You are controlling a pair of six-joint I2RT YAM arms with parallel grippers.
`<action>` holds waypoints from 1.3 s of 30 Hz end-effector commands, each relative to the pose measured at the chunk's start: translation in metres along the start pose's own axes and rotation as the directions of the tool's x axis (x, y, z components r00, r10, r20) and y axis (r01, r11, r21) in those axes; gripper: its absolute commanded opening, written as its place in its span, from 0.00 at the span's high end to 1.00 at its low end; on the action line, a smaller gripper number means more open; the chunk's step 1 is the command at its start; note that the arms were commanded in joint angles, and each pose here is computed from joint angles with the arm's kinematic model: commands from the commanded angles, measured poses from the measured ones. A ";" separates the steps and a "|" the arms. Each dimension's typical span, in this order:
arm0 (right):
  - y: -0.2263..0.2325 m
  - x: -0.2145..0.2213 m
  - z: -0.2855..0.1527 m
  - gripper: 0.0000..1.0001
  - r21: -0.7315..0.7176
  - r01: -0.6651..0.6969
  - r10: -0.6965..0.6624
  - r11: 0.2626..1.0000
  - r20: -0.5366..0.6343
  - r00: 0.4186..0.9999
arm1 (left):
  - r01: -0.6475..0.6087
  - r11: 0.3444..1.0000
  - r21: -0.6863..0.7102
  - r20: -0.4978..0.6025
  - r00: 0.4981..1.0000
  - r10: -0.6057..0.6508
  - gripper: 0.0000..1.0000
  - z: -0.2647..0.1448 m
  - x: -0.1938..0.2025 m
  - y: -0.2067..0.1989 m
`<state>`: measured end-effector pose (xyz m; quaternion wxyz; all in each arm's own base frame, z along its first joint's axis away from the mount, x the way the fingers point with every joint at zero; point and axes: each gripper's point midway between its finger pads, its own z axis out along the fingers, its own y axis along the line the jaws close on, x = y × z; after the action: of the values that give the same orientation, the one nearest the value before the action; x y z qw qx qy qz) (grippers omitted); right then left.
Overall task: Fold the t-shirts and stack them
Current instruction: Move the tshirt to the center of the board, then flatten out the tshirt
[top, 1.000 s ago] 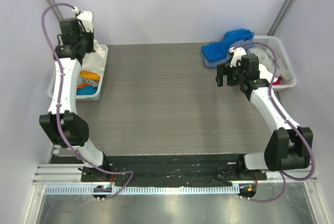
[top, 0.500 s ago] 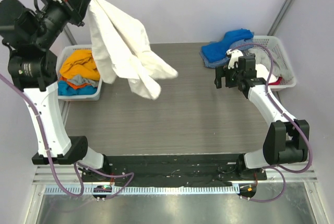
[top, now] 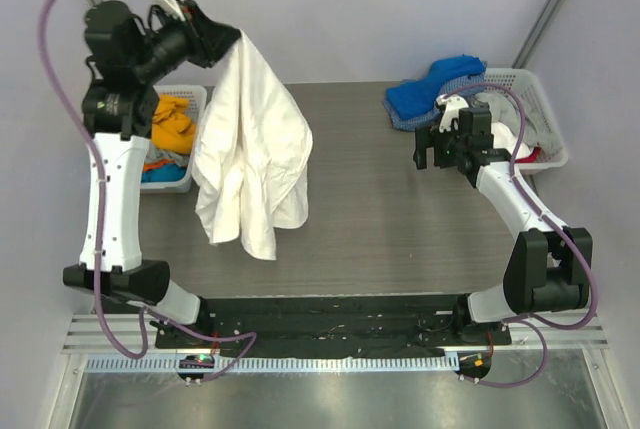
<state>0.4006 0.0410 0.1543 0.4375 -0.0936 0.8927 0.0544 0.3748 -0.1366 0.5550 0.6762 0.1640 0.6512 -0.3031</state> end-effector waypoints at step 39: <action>0.376 0.072 -0.050 0.26 -0.591 0.638 -0.704 0.494 0.159 0.692 | -0.721 0.661 -0.207 -0.878 0.434 0.199 0.01 -0.197 0.329 0.168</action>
<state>0.2361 0.3642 0.1152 0.2941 -0.5611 0.7579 0.1558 0.3187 0.0224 0.1711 0.3684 0.2706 0.8712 0.1790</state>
